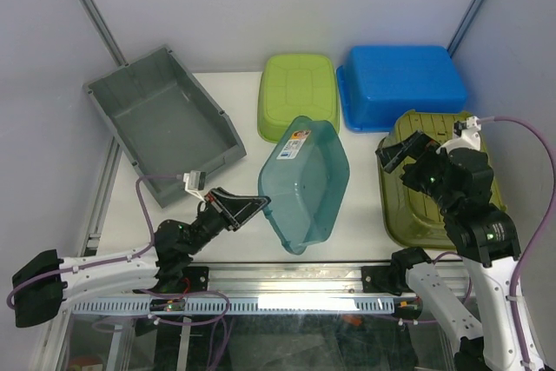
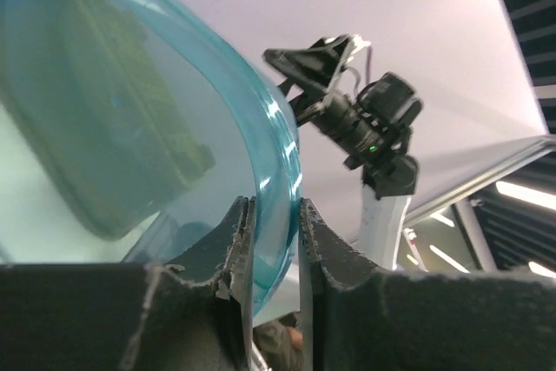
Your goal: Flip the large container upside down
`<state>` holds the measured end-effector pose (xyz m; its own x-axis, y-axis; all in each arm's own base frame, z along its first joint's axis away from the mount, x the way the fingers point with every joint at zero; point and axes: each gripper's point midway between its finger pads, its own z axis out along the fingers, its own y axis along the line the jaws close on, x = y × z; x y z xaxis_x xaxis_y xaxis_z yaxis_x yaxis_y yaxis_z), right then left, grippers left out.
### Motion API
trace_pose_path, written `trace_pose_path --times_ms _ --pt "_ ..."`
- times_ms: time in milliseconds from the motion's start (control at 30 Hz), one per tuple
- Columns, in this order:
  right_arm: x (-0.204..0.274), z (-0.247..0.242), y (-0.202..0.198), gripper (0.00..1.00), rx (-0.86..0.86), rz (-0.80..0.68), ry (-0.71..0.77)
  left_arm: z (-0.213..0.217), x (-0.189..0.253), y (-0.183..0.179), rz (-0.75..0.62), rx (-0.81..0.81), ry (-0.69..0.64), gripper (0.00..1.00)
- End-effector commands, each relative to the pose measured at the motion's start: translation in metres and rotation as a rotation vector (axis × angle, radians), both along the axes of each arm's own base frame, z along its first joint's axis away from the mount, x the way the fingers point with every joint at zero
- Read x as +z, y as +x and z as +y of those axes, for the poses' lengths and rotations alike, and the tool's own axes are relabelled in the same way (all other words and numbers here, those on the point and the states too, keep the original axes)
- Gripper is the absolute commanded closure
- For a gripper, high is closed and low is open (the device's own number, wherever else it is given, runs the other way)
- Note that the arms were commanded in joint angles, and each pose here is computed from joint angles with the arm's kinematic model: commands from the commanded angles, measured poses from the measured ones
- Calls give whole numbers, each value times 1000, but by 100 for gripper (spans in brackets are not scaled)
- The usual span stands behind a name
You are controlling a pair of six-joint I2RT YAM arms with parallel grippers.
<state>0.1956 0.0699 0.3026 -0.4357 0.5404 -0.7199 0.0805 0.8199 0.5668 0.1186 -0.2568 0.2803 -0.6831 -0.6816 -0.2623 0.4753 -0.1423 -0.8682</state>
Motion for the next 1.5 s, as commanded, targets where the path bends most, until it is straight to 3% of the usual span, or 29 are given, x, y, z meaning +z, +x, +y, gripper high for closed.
trace_pose_path --times_ms 0,167,233,400,467,1133,1300,1467 --pt "-3 9 1 1 36 2 33 -21 -86 8 131 13 298 81" --pt "-30 25 1 1 96 95 79 -19 -111 7 178 23 359 54" --pt "-46 28 1 1 108 154 76 -20 -118 7 193 22 387 39" --pt "-70 33 2 1 136 243 63 -22 -134 4 221 5 482 20" --pt "-75 35 4 1 142 256 60 -21 -138 2 225 2 534 2" --pt "-84 35 15 1 143 265 34 -2 -177 -12 259 -59 1055 1" --pt "-84 35 15 1 146 270 34 1 -167 -10 265 -43 1092 1" --pt "-84 36 14 1 153 271 37 16 -118 13 244 126 986 1"
